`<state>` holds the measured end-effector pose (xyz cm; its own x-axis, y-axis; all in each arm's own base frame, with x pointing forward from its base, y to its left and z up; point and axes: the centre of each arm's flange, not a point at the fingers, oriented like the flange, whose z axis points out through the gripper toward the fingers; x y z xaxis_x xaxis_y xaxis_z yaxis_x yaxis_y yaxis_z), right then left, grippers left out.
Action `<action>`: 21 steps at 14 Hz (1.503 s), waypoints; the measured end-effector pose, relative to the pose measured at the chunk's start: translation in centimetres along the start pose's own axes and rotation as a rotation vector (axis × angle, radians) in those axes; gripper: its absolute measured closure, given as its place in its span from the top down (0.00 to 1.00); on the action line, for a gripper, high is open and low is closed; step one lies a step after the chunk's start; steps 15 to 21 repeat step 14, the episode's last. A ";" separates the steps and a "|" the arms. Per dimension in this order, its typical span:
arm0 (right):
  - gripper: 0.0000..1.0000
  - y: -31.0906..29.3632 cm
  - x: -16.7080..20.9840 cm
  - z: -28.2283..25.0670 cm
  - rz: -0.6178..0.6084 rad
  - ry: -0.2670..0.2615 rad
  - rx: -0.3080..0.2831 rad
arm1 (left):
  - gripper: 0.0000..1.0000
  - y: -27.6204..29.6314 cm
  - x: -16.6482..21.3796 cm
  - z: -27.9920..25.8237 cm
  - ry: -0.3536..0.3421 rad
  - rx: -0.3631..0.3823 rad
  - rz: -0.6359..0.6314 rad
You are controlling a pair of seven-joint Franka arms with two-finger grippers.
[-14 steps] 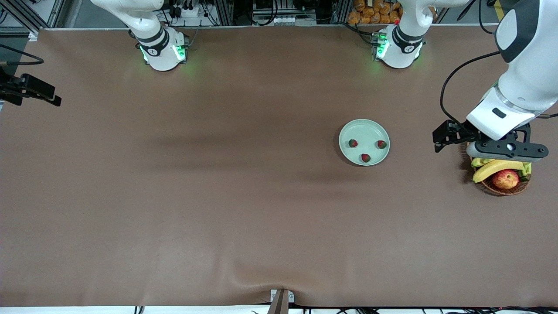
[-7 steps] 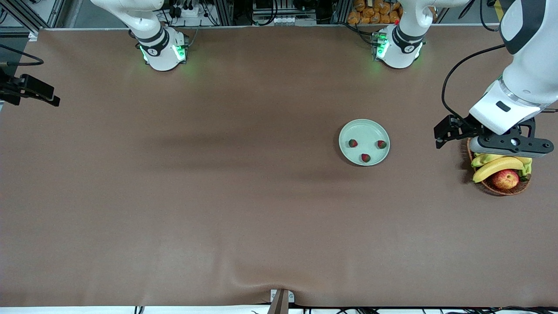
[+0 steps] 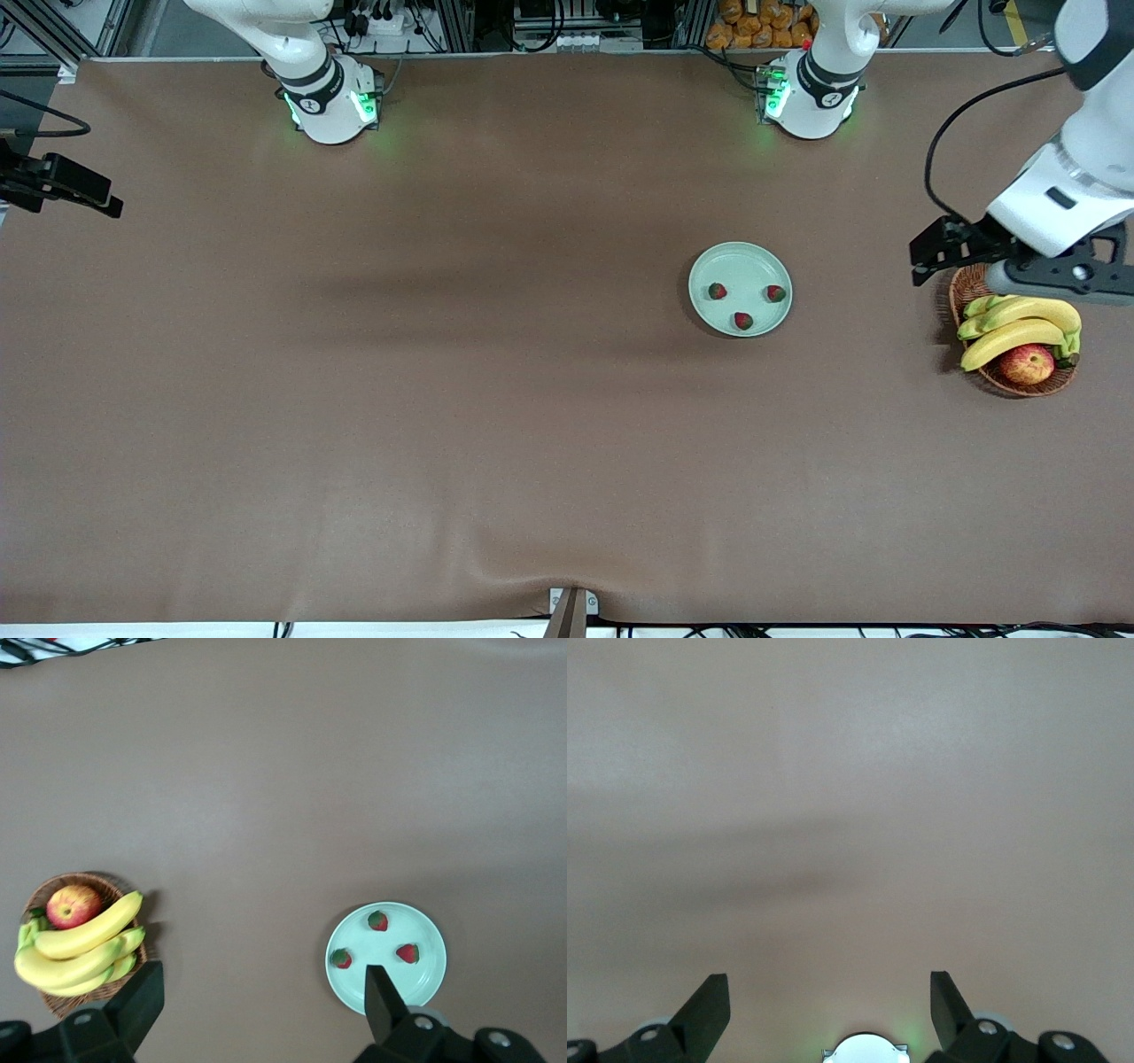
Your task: Collect all strawberries into plate
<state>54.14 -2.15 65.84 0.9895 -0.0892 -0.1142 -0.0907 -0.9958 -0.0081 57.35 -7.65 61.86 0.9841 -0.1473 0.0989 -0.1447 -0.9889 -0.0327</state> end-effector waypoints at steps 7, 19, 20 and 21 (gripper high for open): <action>1.00 0.0 0.0 0.0 0.001 0.000 0.000 | 1.00 -0.9 -1.9 -1.8 -0.032 0.003 -0.049; 1.00 -0.1 0.0 0.0 0.001 0.000 0.000 | 1.00 -1.2 -1.8 -1.6 -0.036 0.003 -0.059; 1.00 -0.1 0.0 0.0 0.001 0.000 0.000 | 1.00 -1.2 -1.8 -1.6 -0.036 0.003 -0.059; 1.00 -0.1 0.0 0.0 0.001 0.000 0.000 | 1.00 -1.2 -1.8 -1.6 -0.036 0.003 -0.059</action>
